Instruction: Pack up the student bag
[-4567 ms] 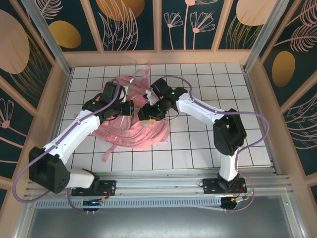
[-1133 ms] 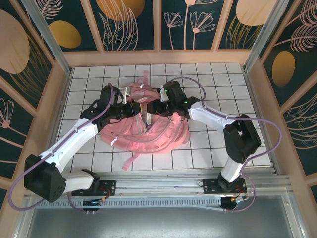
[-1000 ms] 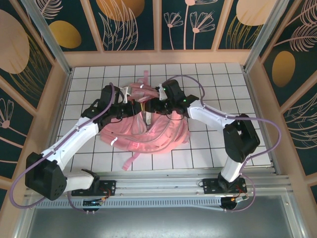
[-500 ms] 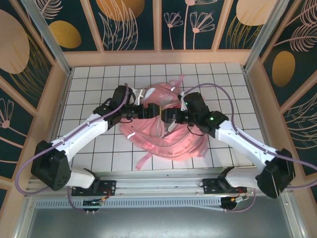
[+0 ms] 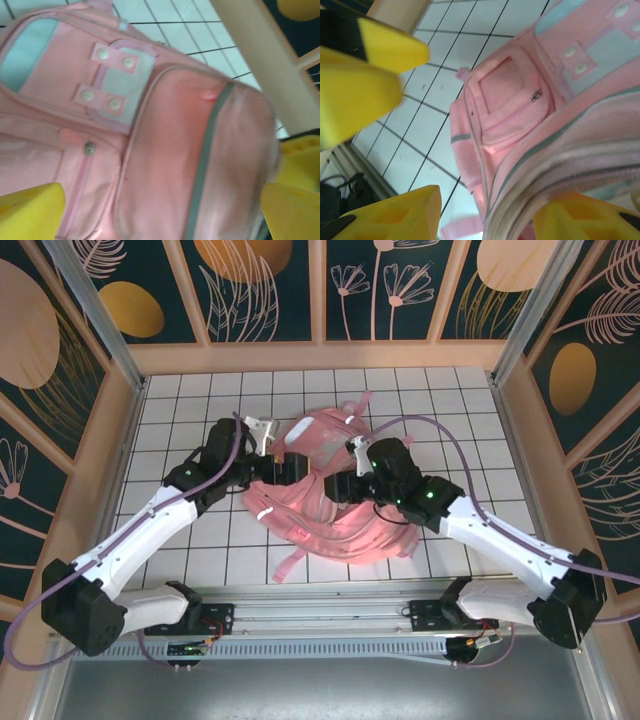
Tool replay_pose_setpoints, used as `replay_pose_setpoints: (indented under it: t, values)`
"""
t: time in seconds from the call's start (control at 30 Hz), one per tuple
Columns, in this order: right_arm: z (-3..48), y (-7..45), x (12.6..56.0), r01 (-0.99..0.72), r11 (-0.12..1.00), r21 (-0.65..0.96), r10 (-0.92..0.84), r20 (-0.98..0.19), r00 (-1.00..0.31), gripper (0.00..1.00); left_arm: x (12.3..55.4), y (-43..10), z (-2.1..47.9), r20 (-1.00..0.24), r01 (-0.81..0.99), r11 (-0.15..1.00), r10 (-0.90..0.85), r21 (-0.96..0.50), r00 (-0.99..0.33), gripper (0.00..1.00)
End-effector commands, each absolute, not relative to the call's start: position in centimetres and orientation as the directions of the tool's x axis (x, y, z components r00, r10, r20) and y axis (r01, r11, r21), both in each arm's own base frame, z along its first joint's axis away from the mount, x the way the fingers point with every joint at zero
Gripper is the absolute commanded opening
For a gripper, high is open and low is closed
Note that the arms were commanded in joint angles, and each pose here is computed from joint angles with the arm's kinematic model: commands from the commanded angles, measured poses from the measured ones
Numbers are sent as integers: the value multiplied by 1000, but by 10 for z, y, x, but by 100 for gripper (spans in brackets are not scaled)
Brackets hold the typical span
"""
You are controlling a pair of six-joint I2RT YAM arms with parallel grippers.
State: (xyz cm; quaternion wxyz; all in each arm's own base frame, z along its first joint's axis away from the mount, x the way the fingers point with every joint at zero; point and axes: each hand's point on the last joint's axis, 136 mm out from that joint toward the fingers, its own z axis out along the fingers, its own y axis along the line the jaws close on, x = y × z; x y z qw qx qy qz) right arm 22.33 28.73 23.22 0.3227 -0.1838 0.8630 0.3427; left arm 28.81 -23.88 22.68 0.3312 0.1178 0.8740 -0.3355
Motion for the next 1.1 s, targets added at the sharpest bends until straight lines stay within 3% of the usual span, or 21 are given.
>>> replay_pose_setpoints:
  t: [0.0, 0.17, 0.4, 0.63, 0.87, 1.07]
  values:
    - [213, 277, 185, -547, 734, 403, -241, -599, -764, 53, 272, -214, 171, -575, 371, 833, 79, -410, -814, 99]
    - [175, 279, 140, -569, 752, 333, -359, -517, -777, 59, 272, -226, 154, -488, 278, 809, -12, -518, -873, 99]
    - [153, 262, 152, -531, 816, 227, -372, -497, -784, 62, 271, -239, 141, -420, 259, 784, -2, -564, -908, 99]
    - [127, 235, 156, -466, 850, 247, -331, -437, -836, 62, 274, -248, 137, -391, 277, 773, 40, -571, -920, 99]
    - [115, 247, 169, -517, 825, 228, -392, -428, -814, 62, 274, -256, 132, -361, 275, 755, 54, -596, -931, 99]
    - [106, 271, 174, -566, 800, 200, -452, -421, -787, 61, 270, -258, 117, -332, 265, 751, 65, -604, -941, 88]
